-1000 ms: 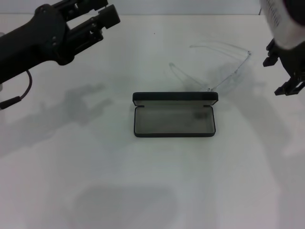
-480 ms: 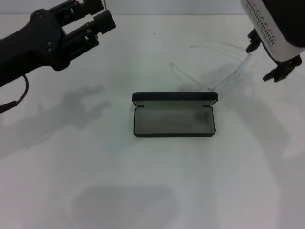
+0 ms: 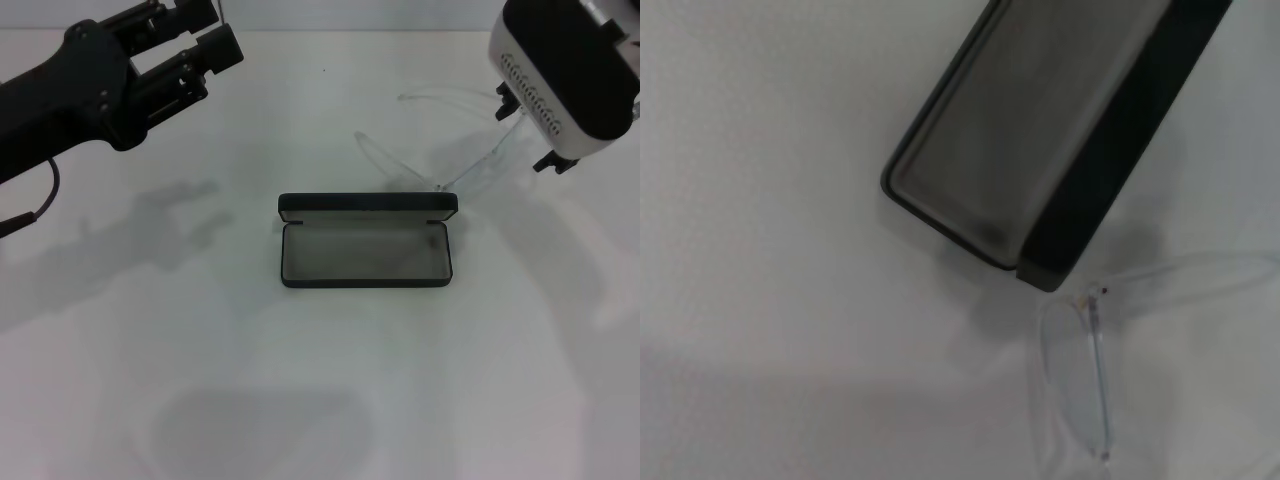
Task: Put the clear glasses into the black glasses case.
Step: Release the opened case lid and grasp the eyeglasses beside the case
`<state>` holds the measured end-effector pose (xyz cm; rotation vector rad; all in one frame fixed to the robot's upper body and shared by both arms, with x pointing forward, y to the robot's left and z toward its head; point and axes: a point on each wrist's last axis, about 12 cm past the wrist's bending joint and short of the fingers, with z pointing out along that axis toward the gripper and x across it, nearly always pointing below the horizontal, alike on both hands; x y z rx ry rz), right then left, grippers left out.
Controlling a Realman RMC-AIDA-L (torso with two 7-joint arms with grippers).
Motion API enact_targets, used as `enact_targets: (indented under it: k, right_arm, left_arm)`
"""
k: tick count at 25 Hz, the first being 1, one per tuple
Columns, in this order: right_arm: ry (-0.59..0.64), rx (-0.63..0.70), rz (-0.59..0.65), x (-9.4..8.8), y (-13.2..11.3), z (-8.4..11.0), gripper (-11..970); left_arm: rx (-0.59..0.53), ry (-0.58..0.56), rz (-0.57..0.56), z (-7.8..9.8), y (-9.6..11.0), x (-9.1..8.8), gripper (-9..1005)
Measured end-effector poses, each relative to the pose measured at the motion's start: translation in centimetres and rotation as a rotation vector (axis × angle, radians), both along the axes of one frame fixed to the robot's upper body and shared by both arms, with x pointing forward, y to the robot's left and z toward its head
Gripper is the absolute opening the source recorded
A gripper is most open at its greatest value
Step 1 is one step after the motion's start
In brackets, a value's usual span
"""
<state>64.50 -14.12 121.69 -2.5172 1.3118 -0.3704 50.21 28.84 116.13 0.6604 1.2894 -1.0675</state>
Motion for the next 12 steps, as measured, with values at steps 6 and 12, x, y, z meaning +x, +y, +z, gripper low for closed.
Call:
enact_targets:
  k: [6,12]
  right_arm:
    - [0.015,0.0,0.024,1.0,0.7,-1.4,705]
    - [0.022,0.002,0.027,1.4,1.0,-2.2,704]
  left_arm:
    - [-0.002,0.006,-0.002,-0.1,0.0,0.1,507]
    - [0.002,0.006,0.001,-0.4,0.0,0.0,506]
